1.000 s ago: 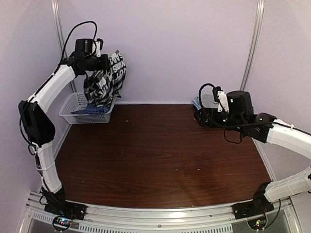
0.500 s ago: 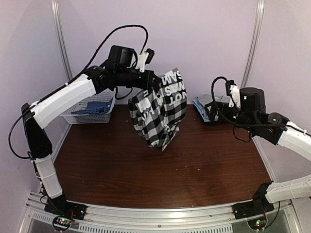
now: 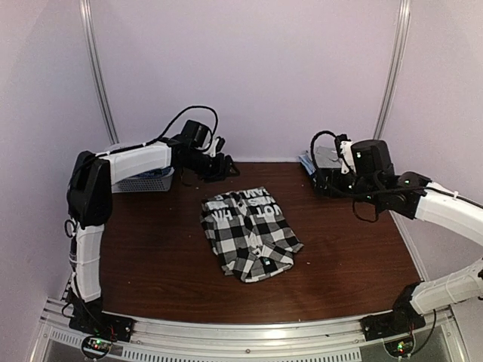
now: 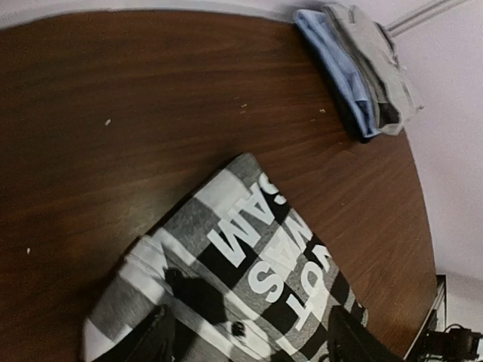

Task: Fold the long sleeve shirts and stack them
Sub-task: Place the square-folded shirt at the center of the board, then pick up the square-folded shirt from the center of the board.

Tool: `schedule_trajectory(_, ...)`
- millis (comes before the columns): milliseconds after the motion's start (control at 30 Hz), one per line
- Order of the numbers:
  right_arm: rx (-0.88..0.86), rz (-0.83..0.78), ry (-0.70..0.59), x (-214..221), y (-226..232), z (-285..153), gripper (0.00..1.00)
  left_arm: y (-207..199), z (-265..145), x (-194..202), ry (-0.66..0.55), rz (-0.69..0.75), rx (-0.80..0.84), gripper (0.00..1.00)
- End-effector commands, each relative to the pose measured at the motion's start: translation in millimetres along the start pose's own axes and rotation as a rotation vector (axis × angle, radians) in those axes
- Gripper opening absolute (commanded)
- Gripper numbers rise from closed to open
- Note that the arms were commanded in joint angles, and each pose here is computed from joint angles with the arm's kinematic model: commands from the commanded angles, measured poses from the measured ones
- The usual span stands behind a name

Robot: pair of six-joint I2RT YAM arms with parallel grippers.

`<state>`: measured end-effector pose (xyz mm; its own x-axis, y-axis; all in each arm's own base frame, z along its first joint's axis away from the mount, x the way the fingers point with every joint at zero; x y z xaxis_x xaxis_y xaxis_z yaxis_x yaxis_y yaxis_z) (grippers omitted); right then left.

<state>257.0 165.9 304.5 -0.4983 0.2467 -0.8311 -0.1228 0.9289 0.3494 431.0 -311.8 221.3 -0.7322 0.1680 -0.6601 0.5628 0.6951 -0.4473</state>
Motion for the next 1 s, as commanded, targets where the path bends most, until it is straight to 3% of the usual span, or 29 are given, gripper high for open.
schedule_trajectory(0,0.018,-0.046,0.169,36.6,-6.1,22.4,1.0,-19.4,-12.8,-10.9,-0.03,0.057,-0.014,0.76)
schedule_trajectory(200,-0.086,-0.051,0.34,91.6,-8.8,37.5,0.98,-32.0,-49.7,11.8,-0.036,0.127,-0.112,0.82)
schedule_trajectory(433,-0.168,-0.107,0.487,145.9,5.6,47.8,0.87,-65.3,-69.3,93.4,0.091,0.191,-0.117,0.79)
schedule_trajectory(700,-0.167,-0.129,0.608,195.6,14.5,58.0,0.68,-107.7,-49.6,194.0,0.283,0.176,0.006,0.7)
schedule_trajectory(967,-0.144,-0.092,0.624,214.3,17.8,69.4,0.56,-114.3,-24.5,236.3,0.387,0.149,0.004,0.68)
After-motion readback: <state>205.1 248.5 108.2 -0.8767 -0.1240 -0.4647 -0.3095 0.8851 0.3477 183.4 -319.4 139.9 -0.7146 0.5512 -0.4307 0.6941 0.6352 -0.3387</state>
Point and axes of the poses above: each gripper's point midway between its finger pads, its own z axis out along the fingers, its own y axis along the line the jaws close on, x = y × z, the point moved 8 cm from there along -z, back along the fingers, and after that the axes turned 11 degrees about z, right-handed, at the moved point
